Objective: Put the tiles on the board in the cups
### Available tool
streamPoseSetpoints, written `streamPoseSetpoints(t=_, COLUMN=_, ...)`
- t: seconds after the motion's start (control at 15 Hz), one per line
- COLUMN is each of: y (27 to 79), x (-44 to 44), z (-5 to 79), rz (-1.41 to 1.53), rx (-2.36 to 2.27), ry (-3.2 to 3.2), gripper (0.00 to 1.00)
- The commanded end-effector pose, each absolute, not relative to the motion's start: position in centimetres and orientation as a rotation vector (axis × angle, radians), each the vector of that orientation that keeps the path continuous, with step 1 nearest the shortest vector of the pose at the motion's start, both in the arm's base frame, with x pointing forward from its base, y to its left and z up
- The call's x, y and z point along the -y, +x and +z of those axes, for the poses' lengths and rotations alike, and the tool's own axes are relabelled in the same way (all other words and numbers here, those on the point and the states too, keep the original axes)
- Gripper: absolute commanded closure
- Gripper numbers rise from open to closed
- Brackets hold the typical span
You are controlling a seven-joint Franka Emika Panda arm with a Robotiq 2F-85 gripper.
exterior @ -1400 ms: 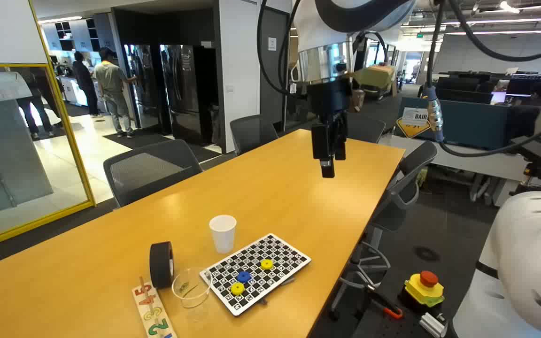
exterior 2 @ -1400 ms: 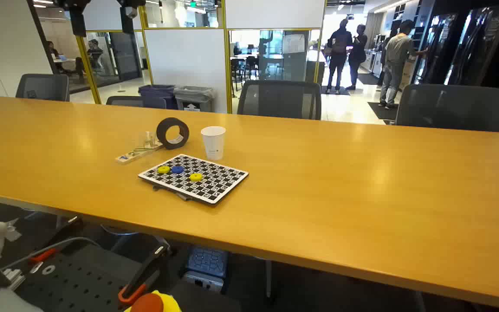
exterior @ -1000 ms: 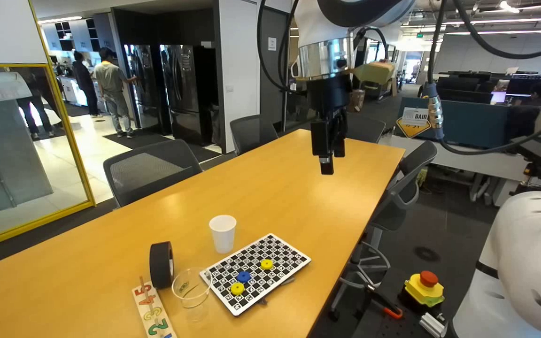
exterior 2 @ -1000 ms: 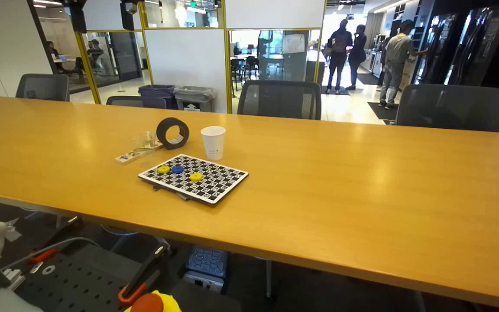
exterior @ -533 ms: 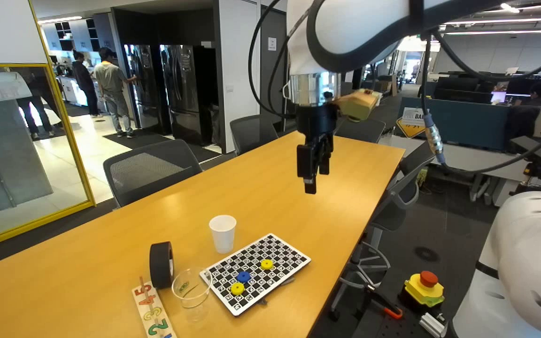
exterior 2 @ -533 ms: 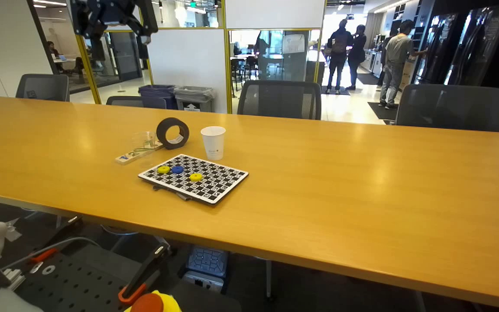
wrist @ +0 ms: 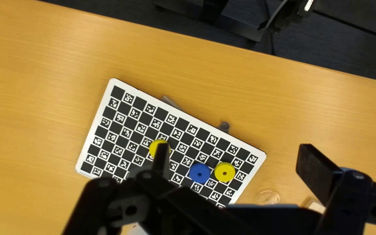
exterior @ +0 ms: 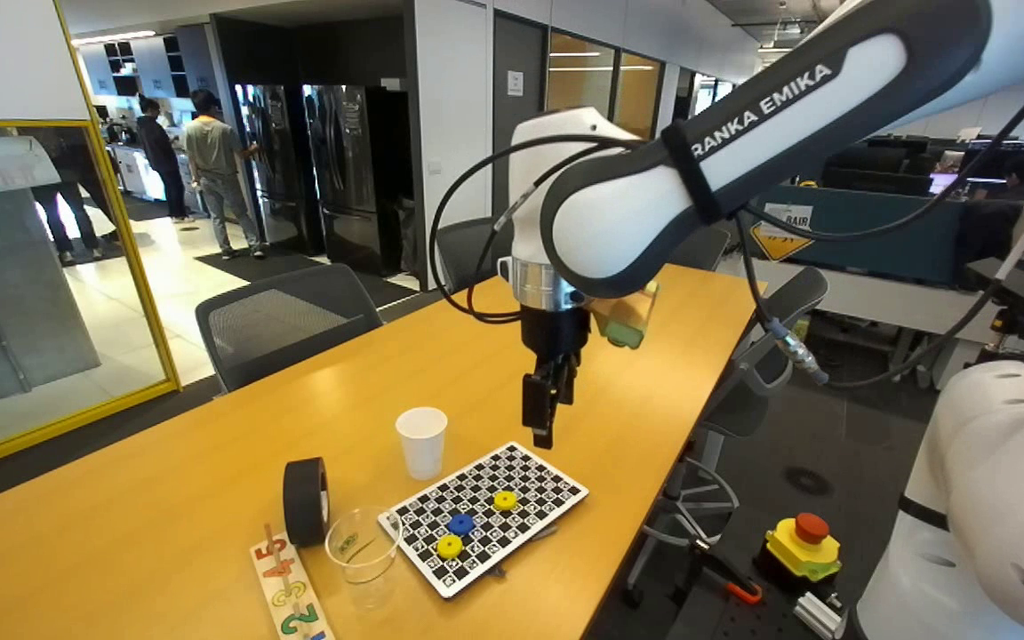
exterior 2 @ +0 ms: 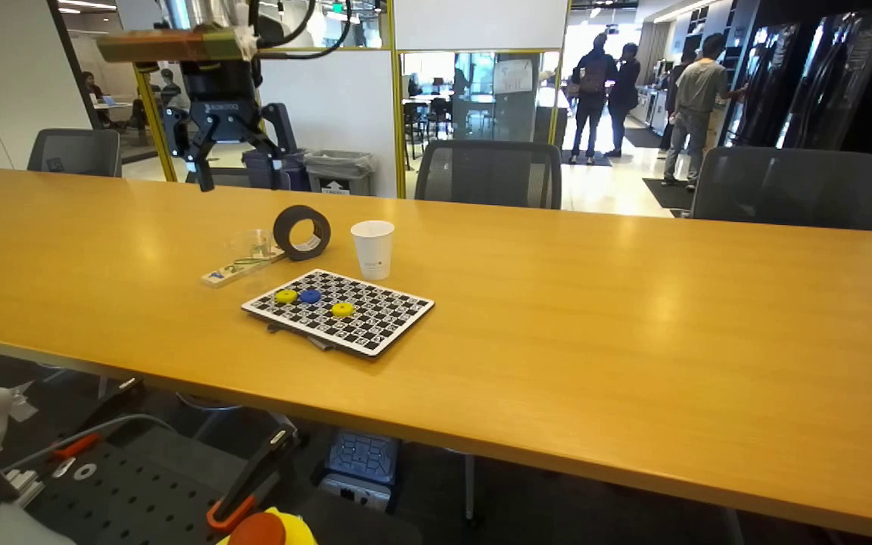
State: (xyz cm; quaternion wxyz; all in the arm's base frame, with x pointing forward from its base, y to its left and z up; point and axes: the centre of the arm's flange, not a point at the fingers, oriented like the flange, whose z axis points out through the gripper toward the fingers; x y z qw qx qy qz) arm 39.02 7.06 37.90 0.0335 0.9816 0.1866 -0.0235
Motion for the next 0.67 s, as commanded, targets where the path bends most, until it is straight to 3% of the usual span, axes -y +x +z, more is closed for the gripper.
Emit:
streamPoseSetpoints(t=0.0, y=41.7, x=-7.1, z=34.3, rz=-0.014, rx=-0.675, ry=3.045, gripper=0.00)
streamPoseSetpoints(t=0.6, y=45.9, x=-5.6, z=24.8, rz=-0.048, rx=-0.754, ry=3.110, gripper=0.00)
